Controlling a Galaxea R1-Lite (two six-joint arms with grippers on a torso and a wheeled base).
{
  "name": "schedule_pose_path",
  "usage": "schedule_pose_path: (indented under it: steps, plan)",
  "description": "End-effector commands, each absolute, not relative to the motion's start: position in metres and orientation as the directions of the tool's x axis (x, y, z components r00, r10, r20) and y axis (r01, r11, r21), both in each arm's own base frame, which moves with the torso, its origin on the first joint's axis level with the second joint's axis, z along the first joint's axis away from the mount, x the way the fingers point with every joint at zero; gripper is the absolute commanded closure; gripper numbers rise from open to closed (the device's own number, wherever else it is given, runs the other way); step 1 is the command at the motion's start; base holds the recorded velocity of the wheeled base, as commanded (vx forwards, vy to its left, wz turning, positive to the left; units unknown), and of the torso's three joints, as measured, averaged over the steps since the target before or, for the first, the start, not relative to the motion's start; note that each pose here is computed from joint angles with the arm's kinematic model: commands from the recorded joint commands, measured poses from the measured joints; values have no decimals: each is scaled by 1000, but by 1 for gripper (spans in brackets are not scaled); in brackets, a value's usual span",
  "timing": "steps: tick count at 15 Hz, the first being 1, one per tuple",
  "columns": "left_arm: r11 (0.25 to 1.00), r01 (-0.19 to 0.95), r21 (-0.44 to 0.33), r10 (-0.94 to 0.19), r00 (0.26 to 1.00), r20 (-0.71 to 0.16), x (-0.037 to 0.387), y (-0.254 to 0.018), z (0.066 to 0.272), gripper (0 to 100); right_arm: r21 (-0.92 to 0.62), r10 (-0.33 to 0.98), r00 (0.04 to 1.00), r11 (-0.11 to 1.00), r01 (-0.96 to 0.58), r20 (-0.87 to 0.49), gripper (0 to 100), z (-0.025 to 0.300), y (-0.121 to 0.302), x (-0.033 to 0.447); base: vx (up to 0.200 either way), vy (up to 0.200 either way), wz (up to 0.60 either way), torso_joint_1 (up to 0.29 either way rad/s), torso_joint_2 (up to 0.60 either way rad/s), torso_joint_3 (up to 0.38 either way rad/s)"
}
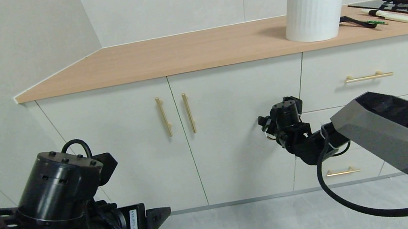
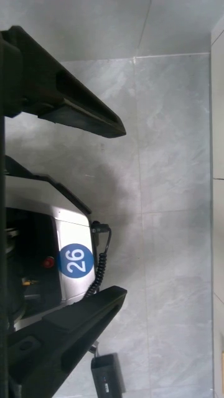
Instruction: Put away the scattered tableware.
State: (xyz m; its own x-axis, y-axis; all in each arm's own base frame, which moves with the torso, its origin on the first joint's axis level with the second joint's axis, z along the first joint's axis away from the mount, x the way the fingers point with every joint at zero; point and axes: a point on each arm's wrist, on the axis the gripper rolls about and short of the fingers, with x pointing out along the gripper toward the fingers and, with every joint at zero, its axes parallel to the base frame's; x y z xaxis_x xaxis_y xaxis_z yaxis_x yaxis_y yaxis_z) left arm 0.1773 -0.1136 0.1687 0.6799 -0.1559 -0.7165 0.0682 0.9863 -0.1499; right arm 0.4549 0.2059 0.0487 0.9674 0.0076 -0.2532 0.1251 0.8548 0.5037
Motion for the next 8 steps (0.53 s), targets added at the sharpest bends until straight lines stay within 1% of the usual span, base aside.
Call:
schedule_pose_path:
  steps: [1, 2, 3, 5, 6, 7, 8]
  plan:
    - [986, 68, -151, -156, 681, -716, 177, -114, 169, 0, 563, 219, 928, 826, -11, -302, 0, 86, 201, 411, 0, 0, 0, 0, 0, 0]
    - [986, 68, -151, -157, 682, -715, 177, -114, 169, 0, 588, 340, 880, 804, -89, -331, 0, 94, 194, 390, 0, 0, 0, 0, 0, 0]
    - [986, 68, -151, -156, 681, -716, 177, -114, 169, 0, 638, 528, 770, 741, -211, -358, 0, 107, 181, 357, 0, 0, 0, 0, 0, 0]
    - [986, 68, -151, -156, 681, -716, 177, -114, 169, 0, 681, 686, 642, 651, -334, -341, 0, 122, 163, 331, 0, 0, 0, 0, 0, 0]
    - [986, 68, -151, -156, 681, -716, 177, -114, 169, 0, 681, 686, 642, 651, -334, -341, 0, 122, 163, 331, 0, 0, 0, 0, 0, 0]
    - [986, 68, -152, -157, 682, -714, 177, -113, 170, 0, 641, 684, 643, 672, -371, -344, 0, 123, 161, 326, 0, 0, 0, 0, 0, 0]
    - [985, 69, -158, -162, 689, -707, 176, -113, 172, 0, 598, 662, 664, 702, -386, -348, 0, 126, 158, 320, 0, 0, 0, 0, 0, 0]
